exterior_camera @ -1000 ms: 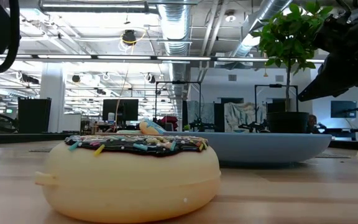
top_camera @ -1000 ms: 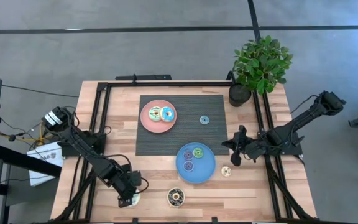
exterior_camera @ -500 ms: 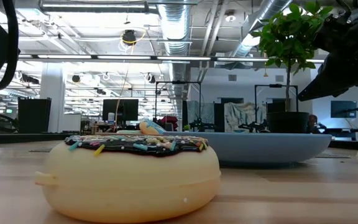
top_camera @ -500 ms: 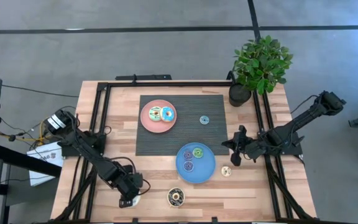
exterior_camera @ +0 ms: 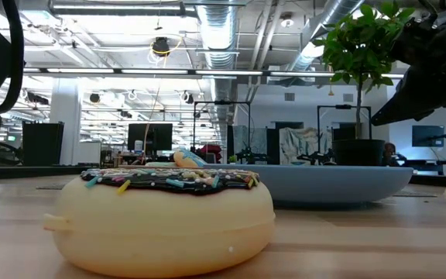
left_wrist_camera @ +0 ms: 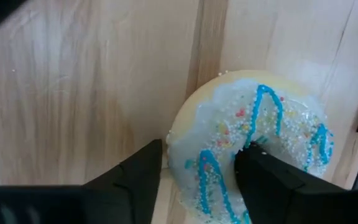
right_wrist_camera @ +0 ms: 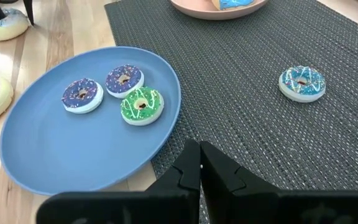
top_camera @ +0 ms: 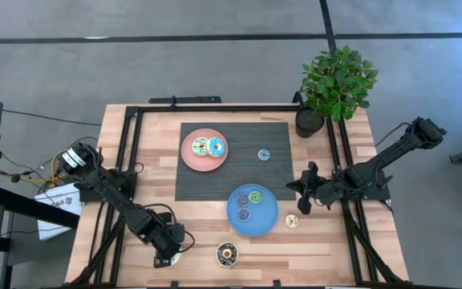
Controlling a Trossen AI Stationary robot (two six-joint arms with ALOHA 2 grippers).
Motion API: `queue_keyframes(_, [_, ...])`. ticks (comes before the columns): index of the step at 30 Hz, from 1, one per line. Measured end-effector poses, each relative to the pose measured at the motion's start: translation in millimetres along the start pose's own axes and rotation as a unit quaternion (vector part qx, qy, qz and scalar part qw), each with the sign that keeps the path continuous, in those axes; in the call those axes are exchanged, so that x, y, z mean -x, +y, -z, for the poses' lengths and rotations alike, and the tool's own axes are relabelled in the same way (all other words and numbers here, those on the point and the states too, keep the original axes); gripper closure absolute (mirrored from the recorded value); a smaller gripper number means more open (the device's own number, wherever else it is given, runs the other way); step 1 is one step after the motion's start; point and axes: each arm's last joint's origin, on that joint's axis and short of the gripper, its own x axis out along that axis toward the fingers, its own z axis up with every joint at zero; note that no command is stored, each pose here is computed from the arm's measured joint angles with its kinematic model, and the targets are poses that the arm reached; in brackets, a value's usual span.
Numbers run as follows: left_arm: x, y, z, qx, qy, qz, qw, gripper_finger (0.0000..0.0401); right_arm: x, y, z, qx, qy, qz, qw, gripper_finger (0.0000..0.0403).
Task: Pick & Place donuts
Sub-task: Put the large white donut into the pink plate
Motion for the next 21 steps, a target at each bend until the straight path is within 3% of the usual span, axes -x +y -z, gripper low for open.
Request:
queue_keyframes(6, [-0.2,0.1,-1.9,0.007,0.008,0.013,1.000,0.0265,0.0,0.0,0.0,0.000,0.000,0.000,1.000,0.0402])
queue_keyframes(13, [6.2,12.2,-17.6,0.019,0.040,0.055,0.998,0.0272,0.0,0.0,0.0,0.000,0.000,0.000,1.000,0.0402])
queue_keyframes(17, [26.4,29.6,-33.0,0.013,0.020,0.067,0.997,0.0272,0.0,0.0,0.0,0.000,0.000,0.000,1.000,0.0402])
queue_keyframes(21, [56.5,61.2,-46.0,0.002,-0.029,0.019,0.999,0.0272,0.0,-0.1,0.1,0.001,0.001,0.000,1.000,0.0402])
